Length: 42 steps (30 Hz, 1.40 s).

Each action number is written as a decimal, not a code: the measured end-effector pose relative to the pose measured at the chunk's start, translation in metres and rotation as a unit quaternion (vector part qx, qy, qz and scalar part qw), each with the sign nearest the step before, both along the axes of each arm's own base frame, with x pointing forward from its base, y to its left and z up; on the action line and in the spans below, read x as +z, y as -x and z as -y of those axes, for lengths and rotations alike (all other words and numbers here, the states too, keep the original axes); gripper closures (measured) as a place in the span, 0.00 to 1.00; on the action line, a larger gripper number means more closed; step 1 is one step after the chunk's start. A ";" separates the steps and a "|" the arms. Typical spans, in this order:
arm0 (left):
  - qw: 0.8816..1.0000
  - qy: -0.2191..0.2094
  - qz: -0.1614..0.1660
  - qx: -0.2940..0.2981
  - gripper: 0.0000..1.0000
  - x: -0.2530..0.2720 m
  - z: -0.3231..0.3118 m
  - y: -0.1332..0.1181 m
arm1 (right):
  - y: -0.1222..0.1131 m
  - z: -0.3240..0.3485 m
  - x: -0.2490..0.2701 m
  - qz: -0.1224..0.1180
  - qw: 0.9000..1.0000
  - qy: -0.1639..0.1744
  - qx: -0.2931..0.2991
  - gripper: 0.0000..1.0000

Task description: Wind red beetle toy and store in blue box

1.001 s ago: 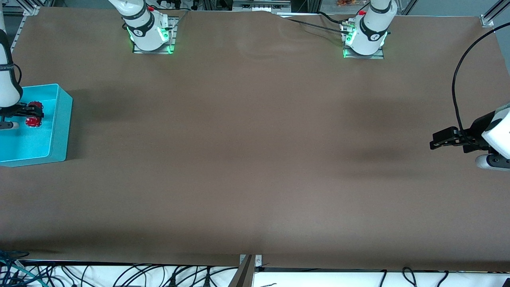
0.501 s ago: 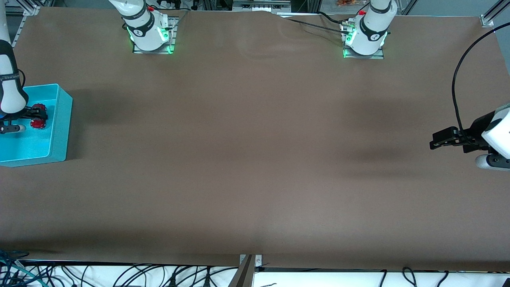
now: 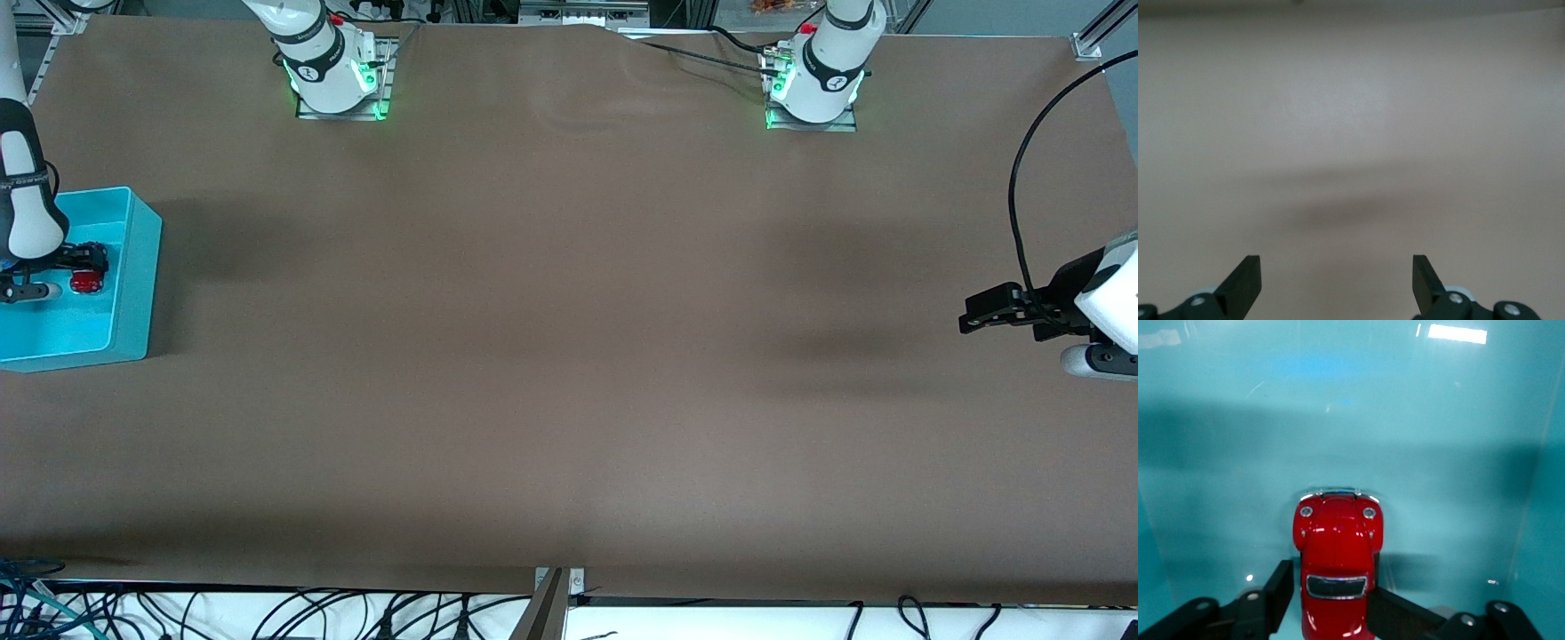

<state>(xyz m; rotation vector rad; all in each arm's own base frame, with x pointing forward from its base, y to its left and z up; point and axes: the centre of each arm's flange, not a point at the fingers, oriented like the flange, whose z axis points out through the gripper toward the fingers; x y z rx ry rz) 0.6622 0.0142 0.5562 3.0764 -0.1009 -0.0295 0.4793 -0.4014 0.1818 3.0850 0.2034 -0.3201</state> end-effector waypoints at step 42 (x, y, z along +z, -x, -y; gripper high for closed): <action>1.000 0.000 -0.001 0.000 0.00 -0.002 0.000 -0.001 | -0.010 -0.008 0.065 -0.015 0.999 -0.048 -0.010 0.00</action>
